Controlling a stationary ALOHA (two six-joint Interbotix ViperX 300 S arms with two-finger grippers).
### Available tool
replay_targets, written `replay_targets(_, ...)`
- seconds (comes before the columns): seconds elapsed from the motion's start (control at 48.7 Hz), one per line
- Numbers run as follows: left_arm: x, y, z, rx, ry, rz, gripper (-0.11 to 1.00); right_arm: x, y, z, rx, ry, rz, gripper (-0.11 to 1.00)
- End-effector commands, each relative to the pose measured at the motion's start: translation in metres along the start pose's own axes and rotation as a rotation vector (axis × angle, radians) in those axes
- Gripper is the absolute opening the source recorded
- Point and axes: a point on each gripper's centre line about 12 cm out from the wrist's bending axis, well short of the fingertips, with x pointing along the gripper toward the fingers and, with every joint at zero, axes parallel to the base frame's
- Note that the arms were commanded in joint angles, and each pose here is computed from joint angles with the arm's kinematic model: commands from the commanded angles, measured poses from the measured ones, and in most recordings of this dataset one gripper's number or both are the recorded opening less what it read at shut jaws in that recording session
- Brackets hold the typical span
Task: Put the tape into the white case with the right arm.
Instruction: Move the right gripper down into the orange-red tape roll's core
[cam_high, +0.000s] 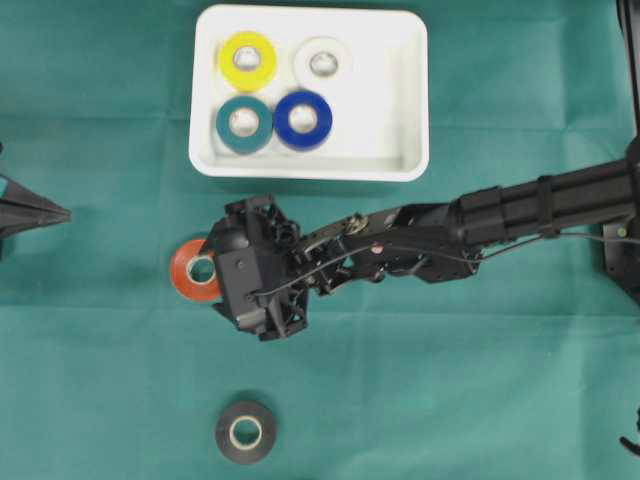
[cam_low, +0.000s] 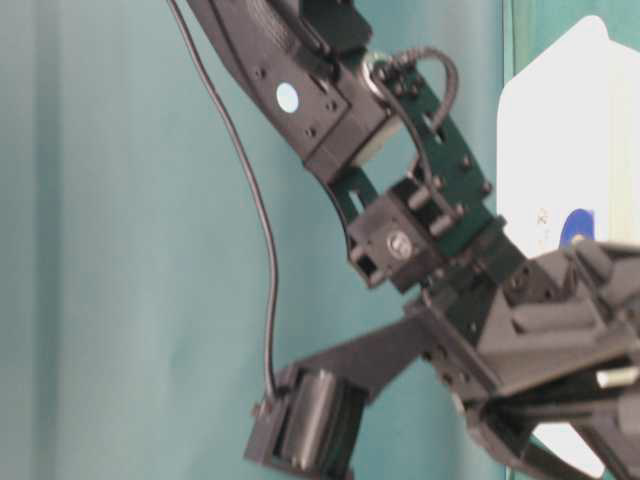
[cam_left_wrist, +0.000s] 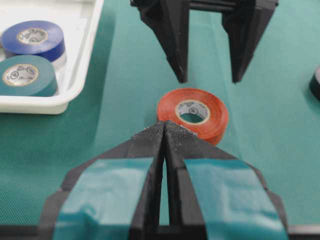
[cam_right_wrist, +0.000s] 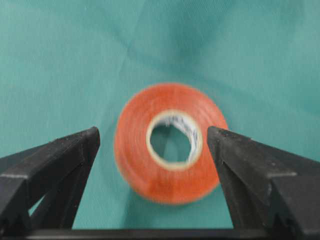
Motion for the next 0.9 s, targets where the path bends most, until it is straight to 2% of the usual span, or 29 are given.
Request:
replay_targets(0.0,0.0,0.0,0.006,0.001,-0.009,0.003,0.01,-0.003,0.003,0.022,-0.005,-0.054,0.004,0.62)
replay_targets(0.657,0.0,0.0,0.006,0.0,-0.009,0.003,0.01,0.025,0.006,-0.006,0.008,0.034,-0.01,0.61)
replay_targets(0.884,0.0,0.0,0.006,0.0,-0.009,0.003,0.01,0.031,0.007,-0.005,0.026,0.031,-0.009,0.61)
